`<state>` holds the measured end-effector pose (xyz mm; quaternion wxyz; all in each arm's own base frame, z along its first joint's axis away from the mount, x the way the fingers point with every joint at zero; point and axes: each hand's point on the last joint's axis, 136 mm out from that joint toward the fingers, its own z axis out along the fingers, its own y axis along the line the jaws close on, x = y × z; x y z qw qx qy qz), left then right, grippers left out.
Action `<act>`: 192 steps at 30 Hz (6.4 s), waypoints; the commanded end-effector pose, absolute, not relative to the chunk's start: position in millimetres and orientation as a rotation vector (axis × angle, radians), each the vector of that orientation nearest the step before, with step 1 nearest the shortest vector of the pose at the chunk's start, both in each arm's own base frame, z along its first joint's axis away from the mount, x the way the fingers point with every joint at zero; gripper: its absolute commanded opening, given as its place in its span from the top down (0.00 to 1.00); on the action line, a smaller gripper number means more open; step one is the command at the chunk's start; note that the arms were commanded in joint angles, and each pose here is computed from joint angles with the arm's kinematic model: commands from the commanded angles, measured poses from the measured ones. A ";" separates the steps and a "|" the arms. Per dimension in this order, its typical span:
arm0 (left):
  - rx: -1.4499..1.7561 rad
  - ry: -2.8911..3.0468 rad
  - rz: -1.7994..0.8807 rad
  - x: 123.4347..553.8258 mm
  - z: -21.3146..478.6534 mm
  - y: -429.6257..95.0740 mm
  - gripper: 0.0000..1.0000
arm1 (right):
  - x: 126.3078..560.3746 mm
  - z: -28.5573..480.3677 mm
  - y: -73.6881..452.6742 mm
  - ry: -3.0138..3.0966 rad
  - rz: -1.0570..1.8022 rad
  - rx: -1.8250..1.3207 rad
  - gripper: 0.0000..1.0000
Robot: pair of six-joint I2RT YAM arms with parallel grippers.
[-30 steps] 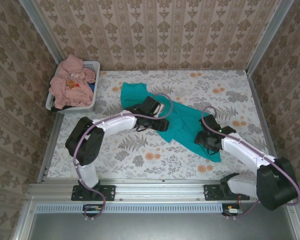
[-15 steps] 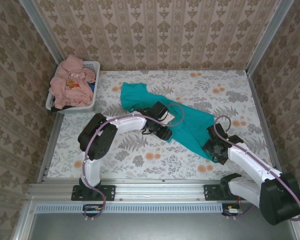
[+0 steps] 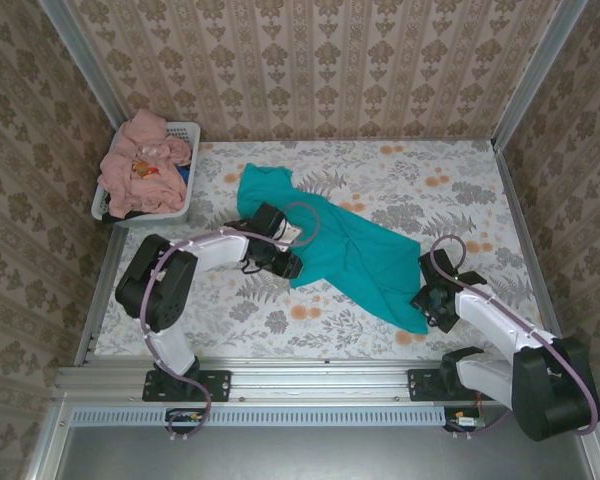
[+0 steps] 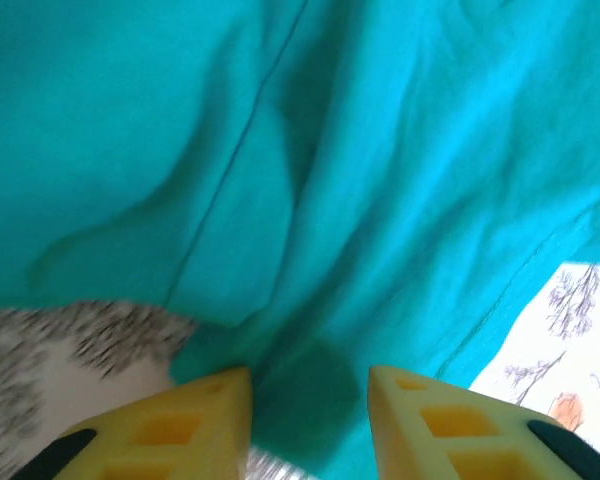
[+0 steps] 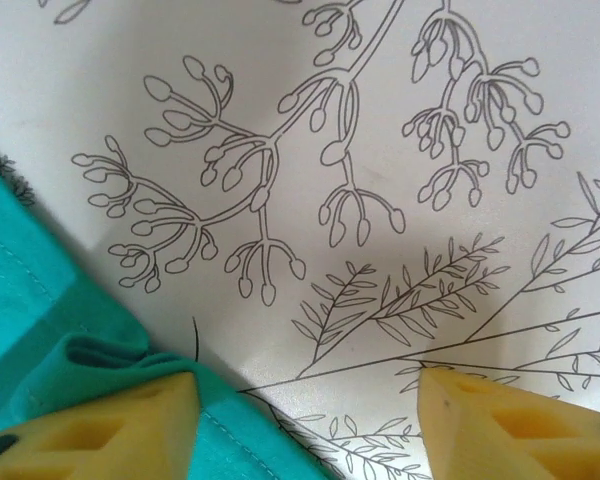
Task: Fold and stack the t-shirts
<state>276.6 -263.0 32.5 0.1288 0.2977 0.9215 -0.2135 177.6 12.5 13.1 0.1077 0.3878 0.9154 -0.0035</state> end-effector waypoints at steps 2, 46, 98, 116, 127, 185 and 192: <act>0.880 2.656 -0.614 261.4 53.6 -266.7 0.41 | 188.9 19.0 40.1 2.721 0.196 1.122 0.45; 0.612 2.881 -0.421 236.7 9.3 -264.8 0.41 | 222.7 54.3 73.3 2.734 0.227 0.766 0.94; 0.383 1.593 -0.461 499.4 544.3 -145.7 1.00 | 529.1 459.3 51.8 1.903 0.350 0.405 1.00; 0.234 1.856 -0.481 323.5 313.8 -134.1 1.00 | 401.9 224.5 35.7 2.315 0.343 0.514 1.00; 0.095 2.244 -0.478 246.7 160.0 -122.5 0.73 | 310.2 102.9 -17.8 2.596 0.201 0.763 0.82; 0.047 2.711 -0.468 402.3 11.6 -141.5 0.56 | 496.6 72.4 80.6 2.842 0.331 0.201 0.91; 0.026 2.715 -0.486 400.2 11.0 -140.7 0.56 | 418.7 55.4 142.2 2.950 -0.022 -0.197 0.52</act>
